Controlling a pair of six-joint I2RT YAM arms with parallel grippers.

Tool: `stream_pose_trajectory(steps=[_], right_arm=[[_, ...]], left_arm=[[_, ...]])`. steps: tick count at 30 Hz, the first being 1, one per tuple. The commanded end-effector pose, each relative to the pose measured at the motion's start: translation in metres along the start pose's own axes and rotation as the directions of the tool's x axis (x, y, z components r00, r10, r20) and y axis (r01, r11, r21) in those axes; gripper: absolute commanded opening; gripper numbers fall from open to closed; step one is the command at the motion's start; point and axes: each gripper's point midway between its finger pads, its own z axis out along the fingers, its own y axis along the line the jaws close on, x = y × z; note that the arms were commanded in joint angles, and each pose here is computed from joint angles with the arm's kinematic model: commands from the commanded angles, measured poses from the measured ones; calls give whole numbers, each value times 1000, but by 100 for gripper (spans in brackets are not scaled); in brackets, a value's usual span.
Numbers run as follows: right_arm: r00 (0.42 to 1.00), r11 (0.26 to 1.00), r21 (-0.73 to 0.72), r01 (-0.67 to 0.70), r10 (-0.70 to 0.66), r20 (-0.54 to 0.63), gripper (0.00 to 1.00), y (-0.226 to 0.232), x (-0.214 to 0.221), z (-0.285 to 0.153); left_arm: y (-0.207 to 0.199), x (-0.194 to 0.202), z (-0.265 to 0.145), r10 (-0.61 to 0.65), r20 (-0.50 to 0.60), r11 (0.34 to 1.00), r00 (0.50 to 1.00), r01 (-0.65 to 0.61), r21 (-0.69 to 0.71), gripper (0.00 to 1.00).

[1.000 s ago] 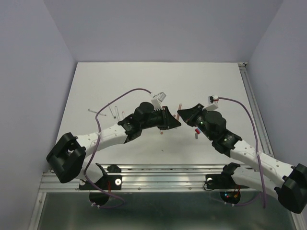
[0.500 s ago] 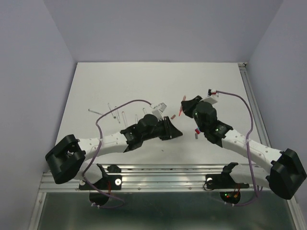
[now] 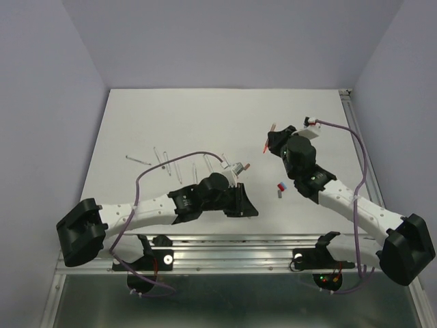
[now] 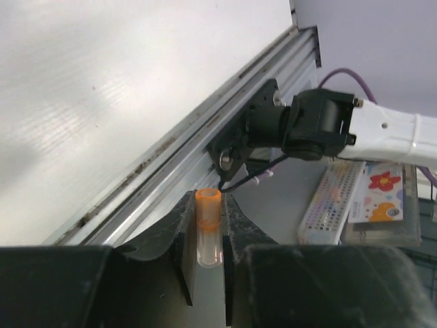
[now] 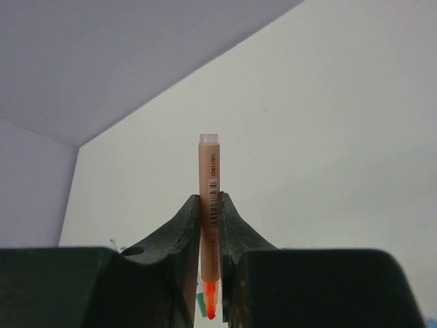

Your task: Open the pen caps

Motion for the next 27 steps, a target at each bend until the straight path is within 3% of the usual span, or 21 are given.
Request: stream_pose_trajectory(steps=[1, 5, 9, 13, 18, 27], right_arm=[[998, 994, -91, 67, -69, -15, 1, 17, -12, -13], [995, 996, -23, 90, -90, -28, 1, 3, -19, -23], [992, 994, -23, 111, -112, -64, 1, -5, -14, -34], [988, 992, 18, 128, -126, -92, 1, -19, -13, -45], [991, 993, 25, 116, -114, -77, 1, -25, -22, -57], [992, 996, 13, 84, -83, -95, 1, -38, -16, -74]], left_arm=[[-1, -50, -15, 57, 159, 995, 986, -43, -88, 0], [18, -76, -3, 45, 199, 987, 979, -13, -161, 0], [39, -75, 40, 75, 89, 967, 993, -51, -250, 0], [41, -85, 67, 88, 80, 963, 993, -64, -261, 0], [48, -98, 92, 91, 87, 951, 992, -61, -303, 22], [71, -87, 128, 51, 28, 942, 998, -39, -333, 31]])
